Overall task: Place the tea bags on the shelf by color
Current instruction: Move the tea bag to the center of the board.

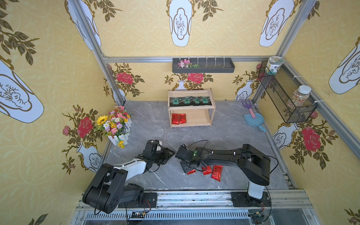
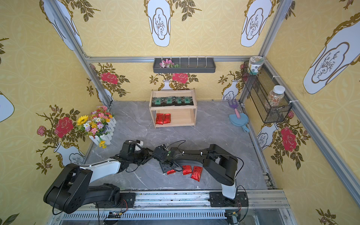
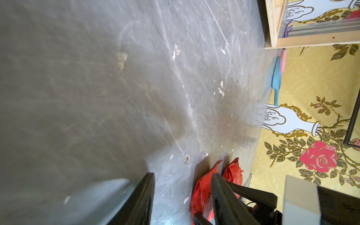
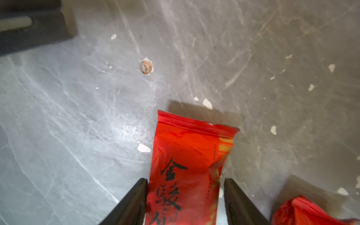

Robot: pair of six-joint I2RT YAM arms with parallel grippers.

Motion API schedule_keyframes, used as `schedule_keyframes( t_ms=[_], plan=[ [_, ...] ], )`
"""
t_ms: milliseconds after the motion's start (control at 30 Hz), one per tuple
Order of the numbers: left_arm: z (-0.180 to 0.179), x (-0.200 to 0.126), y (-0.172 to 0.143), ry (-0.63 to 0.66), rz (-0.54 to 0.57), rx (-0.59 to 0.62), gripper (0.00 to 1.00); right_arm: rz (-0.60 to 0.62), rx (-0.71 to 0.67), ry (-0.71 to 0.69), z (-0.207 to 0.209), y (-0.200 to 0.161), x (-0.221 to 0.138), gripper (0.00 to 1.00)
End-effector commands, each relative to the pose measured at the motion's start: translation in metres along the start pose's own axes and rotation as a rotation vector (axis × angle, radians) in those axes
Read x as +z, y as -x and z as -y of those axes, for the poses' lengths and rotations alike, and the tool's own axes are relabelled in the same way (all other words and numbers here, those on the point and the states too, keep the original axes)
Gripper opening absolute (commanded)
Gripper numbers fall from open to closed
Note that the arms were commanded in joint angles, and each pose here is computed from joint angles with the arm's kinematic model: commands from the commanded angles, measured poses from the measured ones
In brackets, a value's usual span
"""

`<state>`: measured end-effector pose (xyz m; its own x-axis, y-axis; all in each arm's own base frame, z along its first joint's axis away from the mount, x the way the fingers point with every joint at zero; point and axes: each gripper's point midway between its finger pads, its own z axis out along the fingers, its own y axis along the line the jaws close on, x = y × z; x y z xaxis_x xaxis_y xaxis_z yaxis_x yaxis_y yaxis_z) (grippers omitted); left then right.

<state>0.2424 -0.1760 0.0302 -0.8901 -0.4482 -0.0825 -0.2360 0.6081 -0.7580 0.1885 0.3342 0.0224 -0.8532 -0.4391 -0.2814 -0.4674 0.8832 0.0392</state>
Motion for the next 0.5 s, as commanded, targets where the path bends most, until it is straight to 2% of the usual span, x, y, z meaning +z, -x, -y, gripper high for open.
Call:
schedule_keyframes(
  t_ms=[0,467],
  plan=[
    [0.000,-0.001,-0.002,-0.008,-0.008,0.017,0.52,0.021,-0.008,0.003,-0.001,0.007,0.002,0.63],
    [0.001,-0.002,0.003,-0.009,0.005,0.009,0.52,0.078,-0.104,0.052,-0.007,0.036,0.008,0.58]
  ],
)
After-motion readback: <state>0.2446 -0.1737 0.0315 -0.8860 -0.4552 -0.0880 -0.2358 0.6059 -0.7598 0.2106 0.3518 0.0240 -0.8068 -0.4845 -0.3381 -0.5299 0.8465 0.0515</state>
